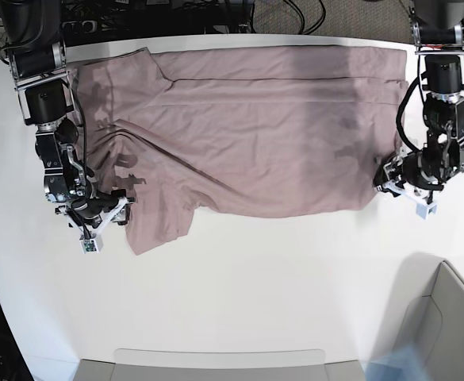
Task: Fold the T-shirt properly
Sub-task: 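Grasp the hem corners with both grippers, then lift the hem and fold it toward the collar with both grippers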
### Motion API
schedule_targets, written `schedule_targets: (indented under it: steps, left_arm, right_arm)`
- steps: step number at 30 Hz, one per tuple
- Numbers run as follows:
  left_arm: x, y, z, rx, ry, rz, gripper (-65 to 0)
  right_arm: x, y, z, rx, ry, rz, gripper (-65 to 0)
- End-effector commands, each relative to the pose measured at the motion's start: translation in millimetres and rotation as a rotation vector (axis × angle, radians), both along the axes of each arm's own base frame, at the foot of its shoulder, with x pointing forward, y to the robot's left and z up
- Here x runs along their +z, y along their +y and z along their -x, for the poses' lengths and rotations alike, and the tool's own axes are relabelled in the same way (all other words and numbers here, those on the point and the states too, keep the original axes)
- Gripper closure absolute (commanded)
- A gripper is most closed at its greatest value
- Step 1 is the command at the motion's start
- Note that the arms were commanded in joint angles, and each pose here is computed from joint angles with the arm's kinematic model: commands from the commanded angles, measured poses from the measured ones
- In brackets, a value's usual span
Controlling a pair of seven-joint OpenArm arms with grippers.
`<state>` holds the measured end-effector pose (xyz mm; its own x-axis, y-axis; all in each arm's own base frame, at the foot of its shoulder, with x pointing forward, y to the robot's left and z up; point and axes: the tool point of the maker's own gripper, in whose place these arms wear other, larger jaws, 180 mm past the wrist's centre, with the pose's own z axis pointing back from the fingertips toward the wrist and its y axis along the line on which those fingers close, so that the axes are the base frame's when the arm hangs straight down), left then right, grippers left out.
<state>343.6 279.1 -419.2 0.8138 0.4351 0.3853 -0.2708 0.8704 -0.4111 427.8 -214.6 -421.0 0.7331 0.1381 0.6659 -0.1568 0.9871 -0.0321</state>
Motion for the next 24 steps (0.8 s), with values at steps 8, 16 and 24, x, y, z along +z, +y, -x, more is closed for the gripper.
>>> schedule_targets:
  steps: [8, 16, 24]
  left_arm:
    - [13, 18, -14, 0.044, -0.063, -0.027, 0.0]
    - [20, 22, -23, 0.063, -0.109, -0.037, 0.0]
    - [41, 48, -33, 0.166, -0.194, -0.028, 0.0]
  right_arm:
    - [16, 5, -9, 0.009, -0.020, -0.005, -12.0]
    - [42, 5, -30, 0.013, -0.142, -0.015, 0.0]
    - [85, 7, -63, 0.020, -0.230, -0.012, 0.0]
